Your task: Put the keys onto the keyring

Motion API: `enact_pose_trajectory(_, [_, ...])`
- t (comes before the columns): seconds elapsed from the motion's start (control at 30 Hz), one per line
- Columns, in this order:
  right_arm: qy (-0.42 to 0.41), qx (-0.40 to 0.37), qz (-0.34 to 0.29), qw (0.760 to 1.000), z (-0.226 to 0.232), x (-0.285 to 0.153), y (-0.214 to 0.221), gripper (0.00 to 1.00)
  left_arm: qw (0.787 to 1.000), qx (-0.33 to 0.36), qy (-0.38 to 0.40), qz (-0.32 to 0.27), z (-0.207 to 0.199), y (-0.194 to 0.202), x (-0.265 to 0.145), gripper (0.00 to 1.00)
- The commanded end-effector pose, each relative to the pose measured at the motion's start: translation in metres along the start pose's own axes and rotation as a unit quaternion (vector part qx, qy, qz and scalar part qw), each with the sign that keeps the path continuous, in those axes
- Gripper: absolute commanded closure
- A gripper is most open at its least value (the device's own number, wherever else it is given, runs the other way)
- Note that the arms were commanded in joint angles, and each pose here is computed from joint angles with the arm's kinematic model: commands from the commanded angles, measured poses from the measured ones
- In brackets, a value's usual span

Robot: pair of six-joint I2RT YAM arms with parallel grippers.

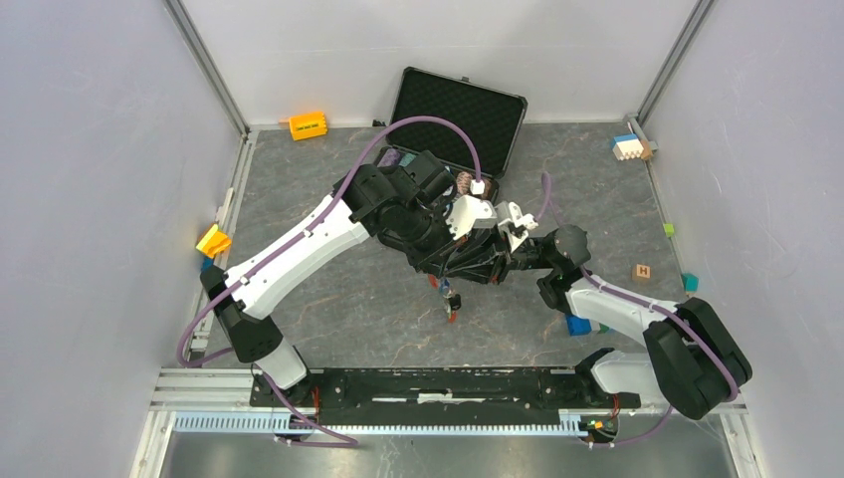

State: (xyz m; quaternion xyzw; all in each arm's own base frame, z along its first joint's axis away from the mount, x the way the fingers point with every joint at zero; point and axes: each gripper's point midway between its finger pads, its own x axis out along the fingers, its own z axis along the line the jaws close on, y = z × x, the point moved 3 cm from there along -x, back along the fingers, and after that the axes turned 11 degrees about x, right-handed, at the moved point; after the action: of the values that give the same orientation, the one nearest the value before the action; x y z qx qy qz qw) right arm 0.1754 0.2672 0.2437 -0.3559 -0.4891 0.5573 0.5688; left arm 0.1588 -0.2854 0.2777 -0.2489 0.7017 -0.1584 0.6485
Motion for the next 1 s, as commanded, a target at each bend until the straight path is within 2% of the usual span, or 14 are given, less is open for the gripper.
enact_pose_trajectory(0.0, [-0.010, -0.020, 0.001, 1.000, 0.002, 0.003, -0.004, 0.78, 0.998, 0.038, -0.006, -0.044, -0.003, -0.015, -0.012, 0.98])
enact_pose_trajectory(0.43, [-0.013, -0.028, -0.001, 1.000, 0.004, 0.004, -0.008, 0.87, 0.999, 0.038, -0.001, -0.038, -0.004, -0.012, -0.007, 0.98])
enact_pose_trajectory(0.57, [-0.014, -0.031, -0.001, 0.999, 0.005, 0.004, -0.009, 1.00, 0.998, 0.039, -0.003, -0.040, -0.003, -0.013, -0.007, 0.98])
enact_pose_trajectory(0.9, [-0.002, -0.068, -0.017, 0.998, 0.010, 0.000, -0.020, 1.00, 0.997, 0.060, -0.020, -0.053, 0.000, -0.013, -0.009, 0.98])
enact_pose_trajectory(0.97, [0.000, -0.071, -0.019, 0.997, 0.011, -0.001, -0.022, 1.00, 0.996, 0.068, -0.026, -0.060, 0.001, -0.014, -0.011, 0.94])
